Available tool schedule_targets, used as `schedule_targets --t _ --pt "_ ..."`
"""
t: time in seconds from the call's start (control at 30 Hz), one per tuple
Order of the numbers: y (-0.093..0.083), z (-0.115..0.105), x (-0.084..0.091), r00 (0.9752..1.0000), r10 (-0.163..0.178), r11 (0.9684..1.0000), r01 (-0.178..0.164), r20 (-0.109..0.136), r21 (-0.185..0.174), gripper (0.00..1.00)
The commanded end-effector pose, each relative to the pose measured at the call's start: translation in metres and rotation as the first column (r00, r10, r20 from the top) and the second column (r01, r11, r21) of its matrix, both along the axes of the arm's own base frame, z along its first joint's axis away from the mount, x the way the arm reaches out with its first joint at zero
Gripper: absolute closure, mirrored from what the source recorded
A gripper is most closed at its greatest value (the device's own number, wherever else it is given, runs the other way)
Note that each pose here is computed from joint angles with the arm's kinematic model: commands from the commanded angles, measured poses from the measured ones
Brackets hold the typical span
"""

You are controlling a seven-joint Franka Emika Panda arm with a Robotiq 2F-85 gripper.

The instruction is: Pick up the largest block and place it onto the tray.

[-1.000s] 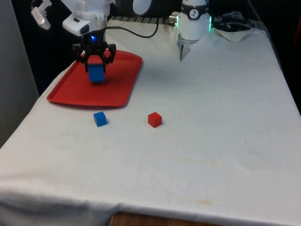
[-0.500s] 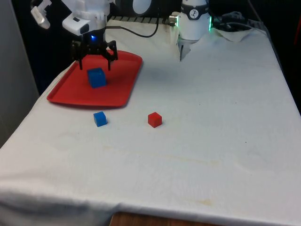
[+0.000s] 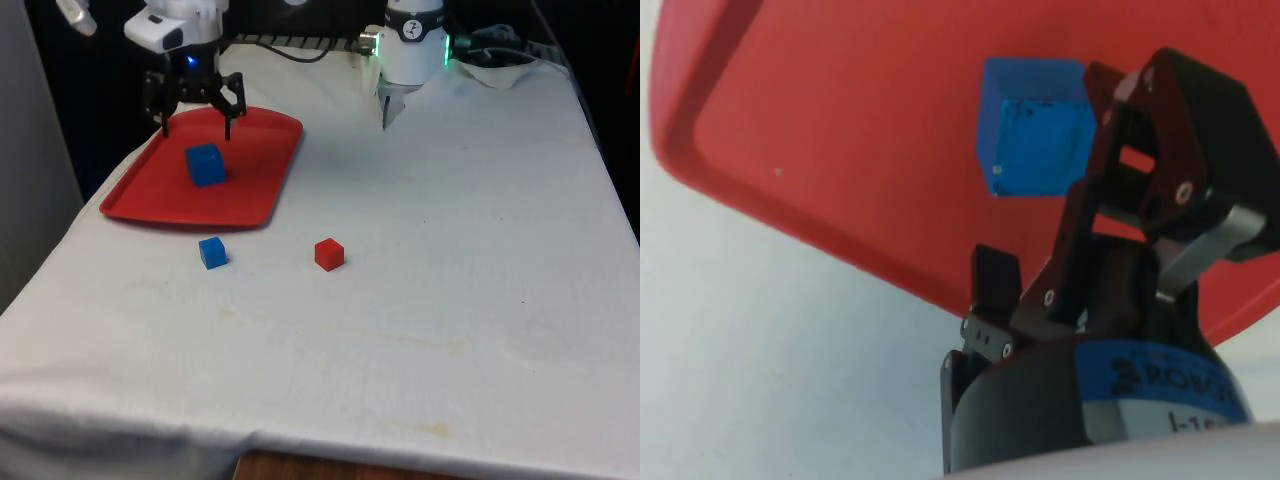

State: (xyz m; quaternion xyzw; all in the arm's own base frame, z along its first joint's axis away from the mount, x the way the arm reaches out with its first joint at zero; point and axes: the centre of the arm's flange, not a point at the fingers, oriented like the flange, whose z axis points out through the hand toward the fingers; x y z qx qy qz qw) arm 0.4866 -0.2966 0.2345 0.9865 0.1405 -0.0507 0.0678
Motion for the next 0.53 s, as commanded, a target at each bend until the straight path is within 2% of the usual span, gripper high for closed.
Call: schedule_targets --t 0.0,0.1,0.13,0.47,0.5 --pt "0.002 0.004 0.002 1.0000 -0.001 1.0000 0.001 0.000 -0.004 0.00" --pt "0.007 0.011 0.010 0.9998 0.003 1.0000 -0.003 0.018 -0.001 0.00" --pt "0.005 0.008 0.008 0.9998 0.004 1.0000 -0.004 0.020 0.002 0.00" --pt "0.027 0.024 0.034 0.9981 0.020 0.9998 -0.020 0.058 -0.001 0.00" --pt "0.024 0.023 0.032 0.9981 0.020 0.9998 -0.020 0.059 0.001 0.00"
